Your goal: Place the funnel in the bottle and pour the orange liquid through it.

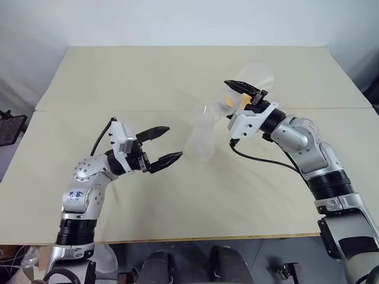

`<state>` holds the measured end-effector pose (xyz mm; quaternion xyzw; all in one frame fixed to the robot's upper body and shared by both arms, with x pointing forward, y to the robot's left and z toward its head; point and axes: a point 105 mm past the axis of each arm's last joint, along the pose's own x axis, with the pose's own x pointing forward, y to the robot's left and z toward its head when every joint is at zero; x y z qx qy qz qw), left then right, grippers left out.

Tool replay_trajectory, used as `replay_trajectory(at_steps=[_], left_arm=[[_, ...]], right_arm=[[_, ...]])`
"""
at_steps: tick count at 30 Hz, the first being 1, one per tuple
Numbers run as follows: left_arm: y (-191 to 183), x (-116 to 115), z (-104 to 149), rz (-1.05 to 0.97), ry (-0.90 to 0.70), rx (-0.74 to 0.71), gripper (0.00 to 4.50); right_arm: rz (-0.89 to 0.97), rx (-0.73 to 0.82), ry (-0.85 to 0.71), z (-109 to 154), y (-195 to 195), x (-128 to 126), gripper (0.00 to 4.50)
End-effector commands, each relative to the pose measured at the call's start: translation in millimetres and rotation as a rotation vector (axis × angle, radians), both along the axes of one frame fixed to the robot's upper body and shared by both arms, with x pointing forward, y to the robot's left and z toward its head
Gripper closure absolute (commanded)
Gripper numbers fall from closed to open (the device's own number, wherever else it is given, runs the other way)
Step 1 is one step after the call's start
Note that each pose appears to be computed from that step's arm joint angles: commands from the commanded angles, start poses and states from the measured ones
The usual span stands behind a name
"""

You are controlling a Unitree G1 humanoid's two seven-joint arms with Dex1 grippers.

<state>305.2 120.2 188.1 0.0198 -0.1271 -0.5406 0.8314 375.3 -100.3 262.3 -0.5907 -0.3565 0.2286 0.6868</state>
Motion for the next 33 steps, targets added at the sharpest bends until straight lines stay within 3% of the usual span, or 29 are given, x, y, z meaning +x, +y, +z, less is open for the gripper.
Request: replay_trajectory(at_steps=[1, 33], left_arm=[[-6, -7, 7, -0.013, -0.051, -0.008, 0.0], [-13, -6, 0, 0.028, -0.062, -0.044, 0.0]], right_arm=[[0.017, 0.014, -0.089, 20, 5, -5, 1.92], [0.025, -0.108, -0.175, 24, 19, 2, 1.92]])
